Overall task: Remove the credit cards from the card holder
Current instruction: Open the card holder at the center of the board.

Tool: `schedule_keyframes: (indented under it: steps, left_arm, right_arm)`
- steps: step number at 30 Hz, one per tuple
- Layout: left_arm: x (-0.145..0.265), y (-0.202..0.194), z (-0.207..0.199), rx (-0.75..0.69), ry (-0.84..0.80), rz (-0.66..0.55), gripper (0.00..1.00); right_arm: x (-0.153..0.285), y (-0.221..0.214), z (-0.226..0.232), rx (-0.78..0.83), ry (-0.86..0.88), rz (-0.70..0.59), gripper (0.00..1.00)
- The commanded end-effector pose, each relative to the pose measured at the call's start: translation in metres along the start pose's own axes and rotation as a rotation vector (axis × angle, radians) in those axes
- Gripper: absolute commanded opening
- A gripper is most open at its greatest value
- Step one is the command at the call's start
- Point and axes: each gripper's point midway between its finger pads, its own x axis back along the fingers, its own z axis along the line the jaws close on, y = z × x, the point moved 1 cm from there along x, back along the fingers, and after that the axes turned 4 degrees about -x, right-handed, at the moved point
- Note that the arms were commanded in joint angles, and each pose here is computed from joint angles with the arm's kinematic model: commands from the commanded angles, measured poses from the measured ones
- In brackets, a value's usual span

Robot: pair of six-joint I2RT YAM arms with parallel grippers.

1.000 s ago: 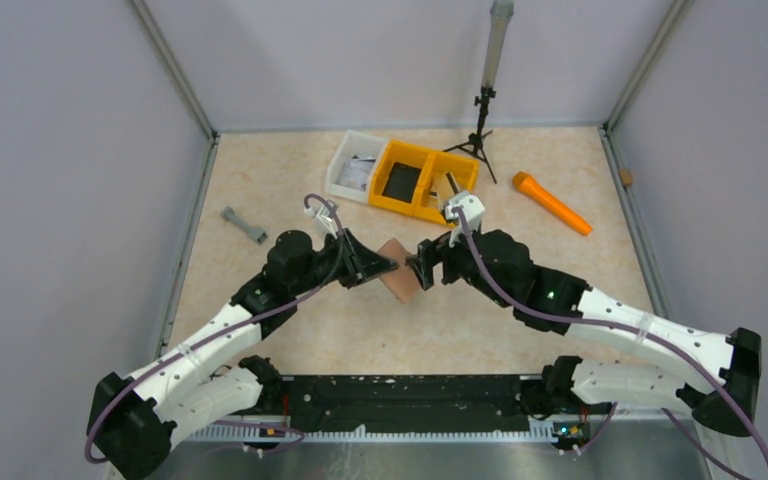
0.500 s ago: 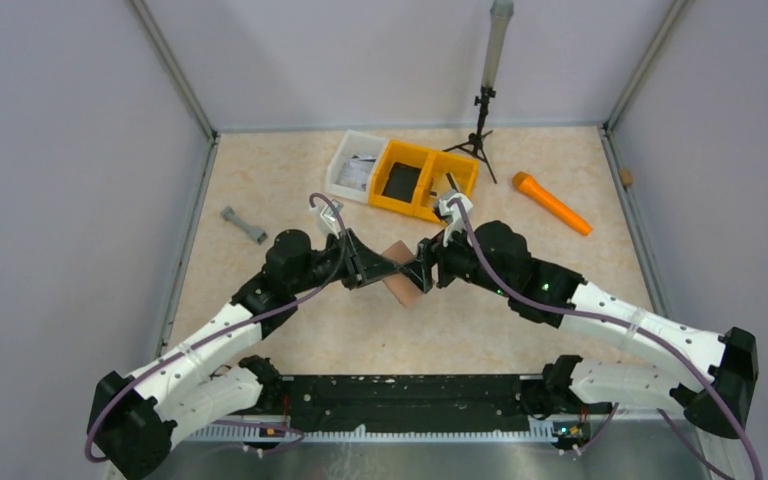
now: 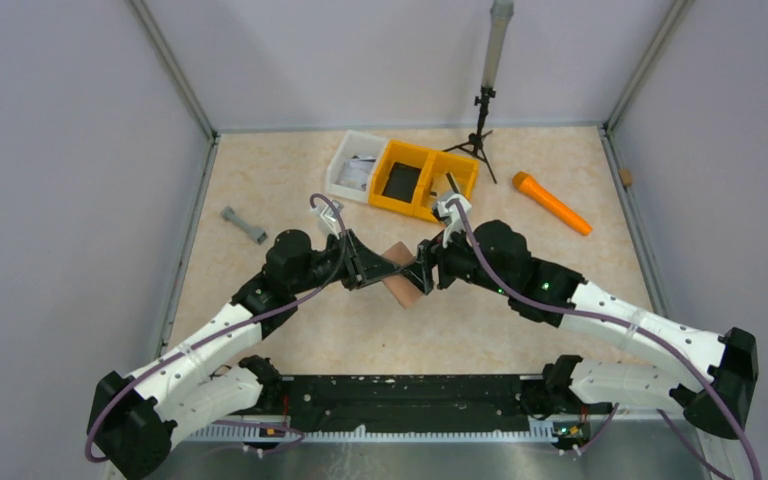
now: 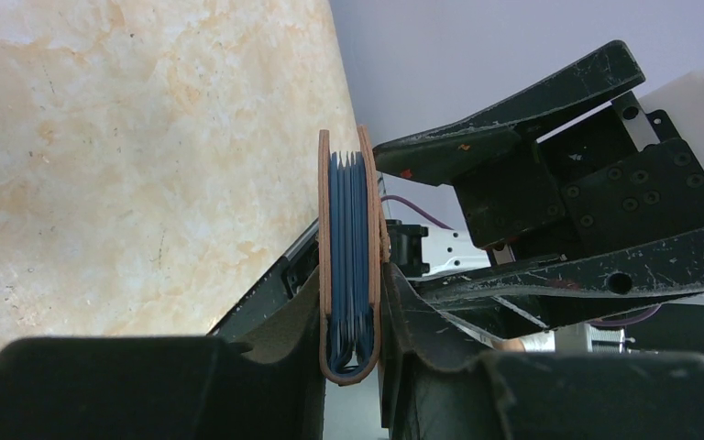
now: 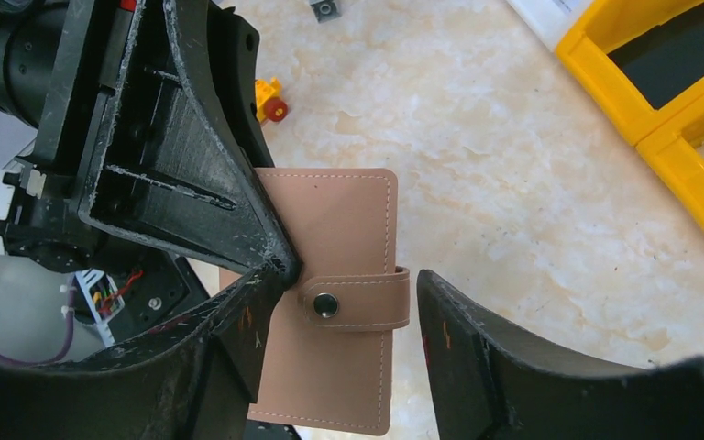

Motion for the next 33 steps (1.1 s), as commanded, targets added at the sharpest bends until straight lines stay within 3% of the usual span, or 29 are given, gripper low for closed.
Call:
schedule_keyframes:
  steps: [1, 5, 11, 19, 20, 23, 30, 33]
  left_arm:
    - [0.005, 0.011, -0.039, -0.047, -0.133, -0.023, 0.00]
    - [0.005, 0.011, -0.040, -0.046, -0.136, -0.024, 0.00]
    - [0.006, 0.010, -0.041, -0.044, -0.142, -0.020, 0.00]
    - [0.006, 0.009, -0.045, -0.041, -0.159, -0.010, 0.00]
    - [0.006, 0.009, -0.045, -0.042, -0.161, -0.008, 0.00]
    - [0.007, 0.009, -0.047, -0.044, -0.172, -0.005, 0.00]
    - [0.007, 0.006, -0.046, -0.043, -0.173, 0.005, 0.00]
    - [0.007, 0.006, -0.044, -0.045, -0.168, 0.006, 0.00]
  right_arm:
    - [-0.001, -0.003, -0.003, 0.019, -0.015, 0.035, 0.61]
    - [0.000, -0.008, -0.005, 0.024, -0.021, 0.053, 0.58]
    - [0.002, -0.016, -0.018, 0.041, -0.077, 0.069, 0.63]
    - [-0.004, -0.018, -0.019, 0.056, -0.079, 0.079, 0.61]
    - [-0.005, -0.018, -0.017, 0.056, -0.071, 0.081, 0.59]
    - [-0.007, -0.016, -0.016, 0.038, -0.066, 0.074, 0.40]
    - [-0.005, -0.005, -0.020, -0.030, -0.082, 0.002, 0.13]
    - [-0.001, 0.000, -0.030, -0.091, -0.115, -0.042, 0.10]
